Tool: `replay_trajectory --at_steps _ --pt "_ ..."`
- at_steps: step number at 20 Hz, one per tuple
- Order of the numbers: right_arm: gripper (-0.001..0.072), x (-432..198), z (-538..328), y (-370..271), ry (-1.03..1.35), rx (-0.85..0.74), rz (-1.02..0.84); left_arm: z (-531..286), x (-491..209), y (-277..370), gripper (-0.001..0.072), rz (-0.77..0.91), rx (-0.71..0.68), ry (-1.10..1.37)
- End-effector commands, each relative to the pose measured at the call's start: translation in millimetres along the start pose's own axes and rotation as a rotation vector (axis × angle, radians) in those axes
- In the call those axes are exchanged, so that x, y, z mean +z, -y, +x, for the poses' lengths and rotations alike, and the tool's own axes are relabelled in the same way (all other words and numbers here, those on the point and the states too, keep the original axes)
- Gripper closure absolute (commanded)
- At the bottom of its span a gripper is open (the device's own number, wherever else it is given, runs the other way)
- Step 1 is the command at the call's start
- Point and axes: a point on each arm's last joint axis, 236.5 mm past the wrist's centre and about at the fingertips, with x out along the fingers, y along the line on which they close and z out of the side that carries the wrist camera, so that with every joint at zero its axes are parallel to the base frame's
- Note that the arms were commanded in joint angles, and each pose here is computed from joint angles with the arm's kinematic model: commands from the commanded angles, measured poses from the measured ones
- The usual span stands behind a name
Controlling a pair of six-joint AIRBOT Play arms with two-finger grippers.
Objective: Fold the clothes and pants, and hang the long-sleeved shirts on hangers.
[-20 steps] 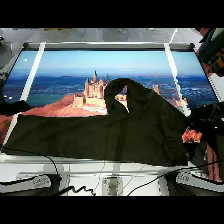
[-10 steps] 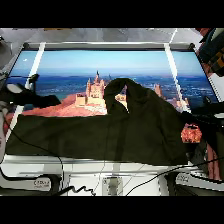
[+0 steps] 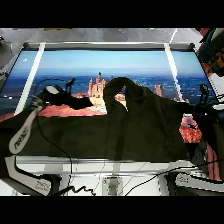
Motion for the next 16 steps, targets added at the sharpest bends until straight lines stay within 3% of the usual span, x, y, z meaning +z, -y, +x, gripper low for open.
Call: replay_trajectory --at_steps 1,4,6,8,9,13,16 --pt "0.0681 5 -1 -5 0.01 0.013 0.019 44 5 40 -0.0002 0.073 -0.043 0.012" --pt "0.0681 4 -1 -6 0.005 0.02 0.02 63 23 55 0.0017 0.121 -0.021 0.069" --pt "0.0681 1 -1 -9 -0.008 0.033 0.02 73 32 57 0.0115 0.115 -0.01 0.091" --pt "0.0681 -3 -1 -13 -0.022 0.048 0.019 82 33 57 0.0147 0.117 -0.002 0.081" --pt "0.0681 -3 -1 -14 -0.025 0.052 0.019 84 35 55 0.0195 0.127 0.006 0.078" --pt "0.0681 -3 -1 -14 -0.026 0.053 0.019 70 55 40 0.0673 0.263 0.109 0.099" --pt "0.0681 -5 -1 -15 -0.03 0.058 0.019 40 83 34 0.0674 0.38 0.23 0.135"
